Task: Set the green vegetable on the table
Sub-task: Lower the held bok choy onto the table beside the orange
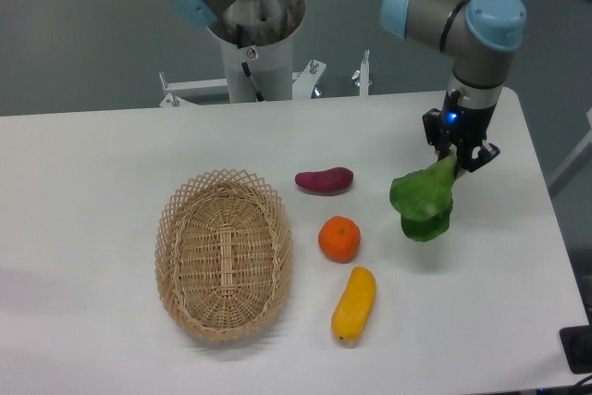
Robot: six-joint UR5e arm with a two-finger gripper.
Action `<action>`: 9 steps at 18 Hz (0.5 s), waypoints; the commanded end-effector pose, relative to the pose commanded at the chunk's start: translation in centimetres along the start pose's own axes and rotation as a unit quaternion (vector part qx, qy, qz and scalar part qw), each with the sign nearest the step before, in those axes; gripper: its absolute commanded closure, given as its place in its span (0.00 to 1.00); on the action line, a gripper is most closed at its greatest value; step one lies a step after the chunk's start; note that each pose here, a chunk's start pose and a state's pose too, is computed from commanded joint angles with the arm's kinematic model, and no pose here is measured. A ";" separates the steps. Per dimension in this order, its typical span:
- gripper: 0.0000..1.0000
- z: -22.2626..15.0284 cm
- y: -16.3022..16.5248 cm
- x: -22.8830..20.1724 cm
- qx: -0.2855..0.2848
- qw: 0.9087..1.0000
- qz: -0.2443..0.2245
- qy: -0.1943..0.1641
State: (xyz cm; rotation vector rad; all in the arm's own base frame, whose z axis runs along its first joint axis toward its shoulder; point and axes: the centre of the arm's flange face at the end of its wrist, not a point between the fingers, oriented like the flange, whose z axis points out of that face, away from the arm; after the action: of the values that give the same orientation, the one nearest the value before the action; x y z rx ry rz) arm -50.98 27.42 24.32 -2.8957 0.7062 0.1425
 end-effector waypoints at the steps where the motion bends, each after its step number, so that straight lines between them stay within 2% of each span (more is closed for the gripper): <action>1: 0.61 0.3 0.0 0.0 0.001 1.000 0.002 0.002; 9: 0.60 1.6 0.6 1.1 0.004 1.000 -0.008 0.019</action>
State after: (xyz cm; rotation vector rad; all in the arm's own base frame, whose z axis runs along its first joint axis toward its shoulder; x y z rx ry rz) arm -50.40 26.67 22.49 -2.9024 0.6887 0.0822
